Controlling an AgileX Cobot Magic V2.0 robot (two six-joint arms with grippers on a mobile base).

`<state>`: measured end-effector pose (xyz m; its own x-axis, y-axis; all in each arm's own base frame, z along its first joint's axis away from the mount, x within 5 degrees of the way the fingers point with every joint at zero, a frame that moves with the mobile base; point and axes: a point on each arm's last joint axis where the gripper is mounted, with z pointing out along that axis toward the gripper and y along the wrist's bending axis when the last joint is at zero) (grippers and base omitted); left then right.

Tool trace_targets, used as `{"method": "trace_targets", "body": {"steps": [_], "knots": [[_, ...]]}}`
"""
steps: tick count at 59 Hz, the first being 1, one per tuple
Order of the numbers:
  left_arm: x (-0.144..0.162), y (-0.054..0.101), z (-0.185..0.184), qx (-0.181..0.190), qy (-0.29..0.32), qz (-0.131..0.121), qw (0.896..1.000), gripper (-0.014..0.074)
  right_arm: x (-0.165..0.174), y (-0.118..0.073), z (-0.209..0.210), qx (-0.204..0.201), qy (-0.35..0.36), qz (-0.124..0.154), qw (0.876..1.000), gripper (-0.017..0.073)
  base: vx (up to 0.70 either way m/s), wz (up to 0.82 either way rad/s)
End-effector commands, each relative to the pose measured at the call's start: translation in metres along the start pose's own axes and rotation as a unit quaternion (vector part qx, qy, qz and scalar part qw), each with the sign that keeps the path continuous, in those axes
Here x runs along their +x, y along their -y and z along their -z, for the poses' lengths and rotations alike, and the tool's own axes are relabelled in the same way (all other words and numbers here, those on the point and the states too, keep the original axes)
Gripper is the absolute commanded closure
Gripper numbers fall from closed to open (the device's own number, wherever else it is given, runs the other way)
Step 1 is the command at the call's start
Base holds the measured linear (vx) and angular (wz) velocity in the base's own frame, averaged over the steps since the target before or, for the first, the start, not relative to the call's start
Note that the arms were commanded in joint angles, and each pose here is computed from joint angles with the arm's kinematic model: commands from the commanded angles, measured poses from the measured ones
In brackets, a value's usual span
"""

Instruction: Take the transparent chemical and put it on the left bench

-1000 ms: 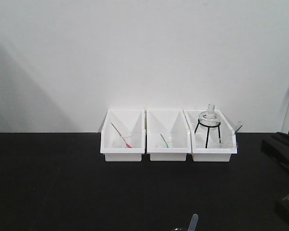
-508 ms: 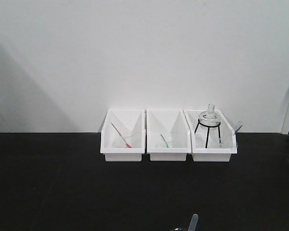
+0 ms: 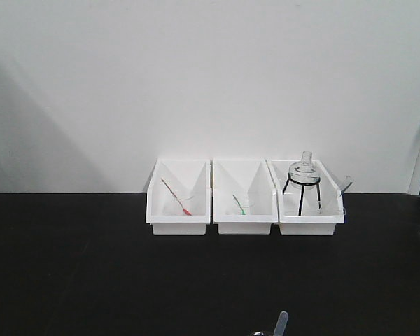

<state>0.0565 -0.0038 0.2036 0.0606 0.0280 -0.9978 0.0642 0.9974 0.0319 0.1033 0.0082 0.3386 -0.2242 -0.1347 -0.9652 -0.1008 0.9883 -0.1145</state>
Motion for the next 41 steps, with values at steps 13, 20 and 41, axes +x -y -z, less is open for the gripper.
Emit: {"method": "trace_targets", "body": {"steps": [13,20,41], "knots": [[-0.003,0.000,0.001,-0.001,0.041,0.004,0.999,0.0597,0.088,-0.011,0.017,-0.005,0.128,-0.072,0.989,0.0567,0.00,0.00],[-0.003,0.000,0.001,-0.001,0.041,0.004,0.999,0.0597,0.126,-0.014,0.012,0.003,0.143,-0.104,0.984,0.0567,0.00,0.00],[-0.003,0.000,0.001,-0.001,0.041,0.004,0.999,0.0597,0.147,-0.014,0.013,0.031,0.133,-0.097,0.986,0.0567,0.00,0.00]]}}
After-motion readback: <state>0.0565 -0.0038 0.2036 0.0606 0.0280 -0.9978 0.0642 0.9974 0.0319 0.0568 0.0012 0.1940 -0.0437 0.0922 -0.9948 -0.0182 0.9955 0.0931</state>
